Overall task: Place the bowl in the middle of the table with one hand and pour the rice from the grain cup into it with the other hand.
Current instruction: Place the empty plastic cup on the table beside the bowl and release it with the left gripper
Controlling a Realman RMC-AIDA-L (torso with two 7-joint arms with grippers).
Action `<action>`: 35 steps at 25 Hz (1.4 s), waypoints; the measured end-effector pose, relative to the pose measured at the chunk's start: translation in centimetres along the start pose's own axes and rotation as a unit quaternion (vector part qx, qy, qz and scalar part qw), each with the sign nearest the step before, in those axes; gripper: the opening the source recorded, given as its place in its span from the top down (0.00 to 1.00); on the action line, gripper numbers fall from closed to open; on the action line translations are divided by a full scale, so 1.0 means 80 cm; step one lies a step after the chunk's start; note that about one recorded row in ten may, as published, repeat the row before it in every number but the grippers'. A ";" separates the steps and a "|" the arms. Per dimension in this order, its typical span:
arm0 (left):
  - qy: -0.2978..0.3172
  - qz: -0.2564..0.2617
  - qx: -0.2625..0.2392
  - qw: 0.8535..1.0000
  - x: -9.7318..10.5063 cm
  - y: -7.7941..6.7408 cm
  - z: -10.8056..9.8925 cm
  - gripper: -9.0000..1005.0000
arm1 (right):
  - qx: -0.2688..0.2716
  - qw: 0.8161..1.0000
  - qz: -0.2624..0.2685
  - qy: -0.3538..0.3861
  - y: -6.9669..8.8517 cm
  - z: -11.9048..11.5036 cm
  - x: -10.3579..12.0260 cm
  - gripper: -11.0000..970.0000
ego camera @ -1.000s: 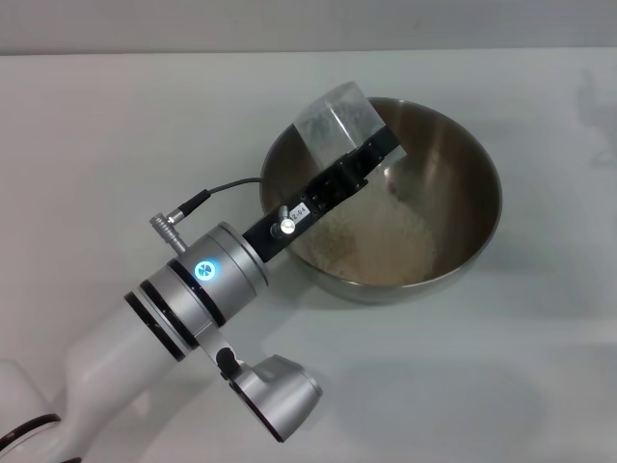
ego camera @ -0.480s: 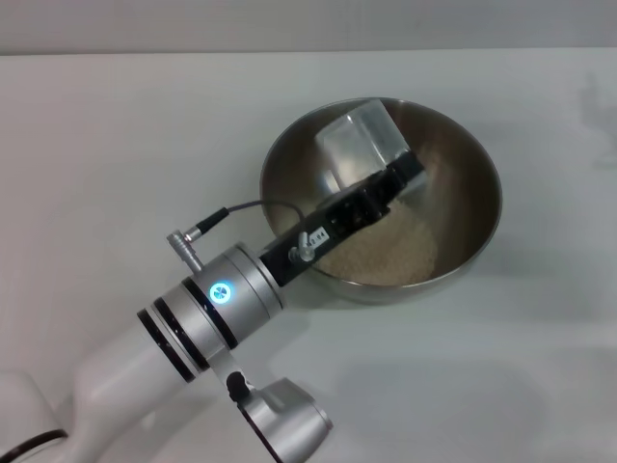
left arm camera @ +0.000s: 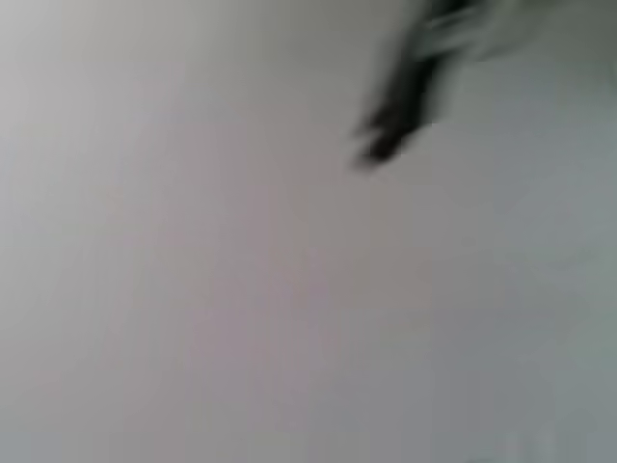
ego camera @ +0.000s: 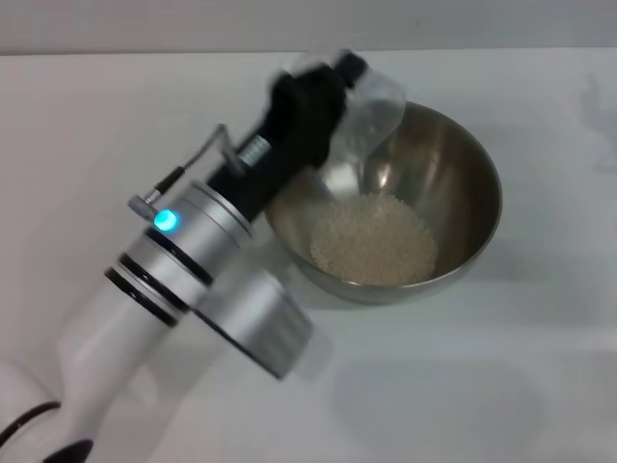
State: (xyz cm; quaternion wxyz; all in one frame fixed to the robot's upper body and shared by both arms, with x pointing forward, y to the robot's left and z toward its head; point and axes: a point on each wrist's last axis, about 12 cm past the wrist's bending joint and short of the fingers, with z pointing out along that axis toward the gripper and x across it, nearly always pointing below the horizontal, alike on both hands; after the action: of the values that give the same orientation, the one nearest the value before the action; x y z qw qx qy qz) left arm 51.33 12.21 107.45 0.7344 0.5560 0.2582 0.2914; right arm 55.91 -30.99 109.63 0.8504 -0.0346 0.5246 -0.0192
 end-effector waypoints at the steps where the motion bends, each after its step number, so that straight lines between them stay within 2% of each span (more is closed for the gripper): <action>1: 0.000 0.000 0.000 1.000 0.000 0.000 0.000 0.93 | 0.000 1.000 0.000 0.000 0.000 0.000 0.000 0.55; 2: 0.026 -0.106 -0.024 0.994 0.011 0.008 0.001 0.92 | 0.000 1.000 0.000 0.000 0.000 -0.001 0.000 0.55; 3: 0.037 -0.147 -0.037 0.988 0.017 0.011 0.000 0.92 | 0.000 1.000 0.001 0.000 0.000 -0.001 0.000 0.55; 4: 0.055 -0.218 -0.057 0.973 0.026 0.015 -0.001 0.92 | 0.000 1.000 0.002 0.000 0.000 -0.001 0.000 0.55; 5: 0.062 -0.249 -0.064 0.964 0.031 0.016 -0.002 0.92 | 0.000 1.000 0.004 0.001 0.000 -0.001 0.000 0.55; 6: 0.076 -0.302 -0.079 0.947 0.039 0.018 -0.004 0.92 | 0.000 1.000 0.006 0.001 0.000 -0.001 0.000 0.55; 8: 0.096 -0.373 -0.099 0.917 0.052 0.019 -0.008 0.92 | 0.001 1.000 0.010 0.001 0.000 -0.001 0.001 0.55; 10: 0.109 -0.419 -0.113 0.894 0.061 0.019 -0.013 0.92 | 0.000 1.000 0.012 0.002 0.000 -0.001 0.001 0.55; 11: 0.126 -0.475 -0.130 0.861 0.073 0.017 -0.020 0.92 | -0.001 1.000 0.012 0.002 0.001 -0.001 0.001 0.55; 13: 0.138 -0.511 -0.140 0.837 0.081 0.015 -0.025 0.92 | -0.001 1.000 0.012 0.002 0.001 -0.001 0.001 0.55; 14: 0.138 -0.511 -0.140 0.837 0.081 0.015 -0.025 0.92 | -0.001 1.000 0.012 0.002 0.001 -0.001 0.001 0.55; 16: 0.155 -0.545 -0.151 0.810 0.093 0.011 -0.034 0.92 | -0.002 1.000 0.012 0.002 0.001 -0.001 0.001 0.55; 23: 0.225 -0.603 -0.160 0.748 0.121 -0.007 -0.056 0.92 | -0.003 1.000 0.012 -0.004 0.001 -0.001 -0.001 0.55; 25: 0.229 -0.607 -0.158 0.744 0.122 -0.009 -0.058 0.92 | -0.003 1.000 0.012 -0.006 0.001 -0.002 -0.001 0.55; 26: 0.240 -0.620 -0.150 0.731 0.124 -0.015 -0.061 0.92 | -0.003 1.000 0.012 -0.007 0.001 -0.002 -0.002 0.55; 29: 0.255 -0.634 -0.135 0.717 0.122 -0.024 -0.066 0.91 | -0.001 1.000 0.012 -0.007 0.000 -0.002 -0.002 0.55; 35: 0.285 -0.644 -0.101 0.703 0.120 -0.038 -0.068 0.91 | 0.000 1.000 0.011 -0.007 0.000 -0.003 -0.002 0.55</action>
State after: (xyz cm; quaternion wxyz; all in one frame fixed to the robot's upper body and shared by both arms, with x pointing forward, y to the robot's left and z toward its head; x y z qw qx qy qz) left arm 54.59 22.04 102.66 0.6867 0.0672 0.7190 -0.0836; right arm 55.67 -31.02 109.65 0.8542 -0.0292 0.5190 -0.0093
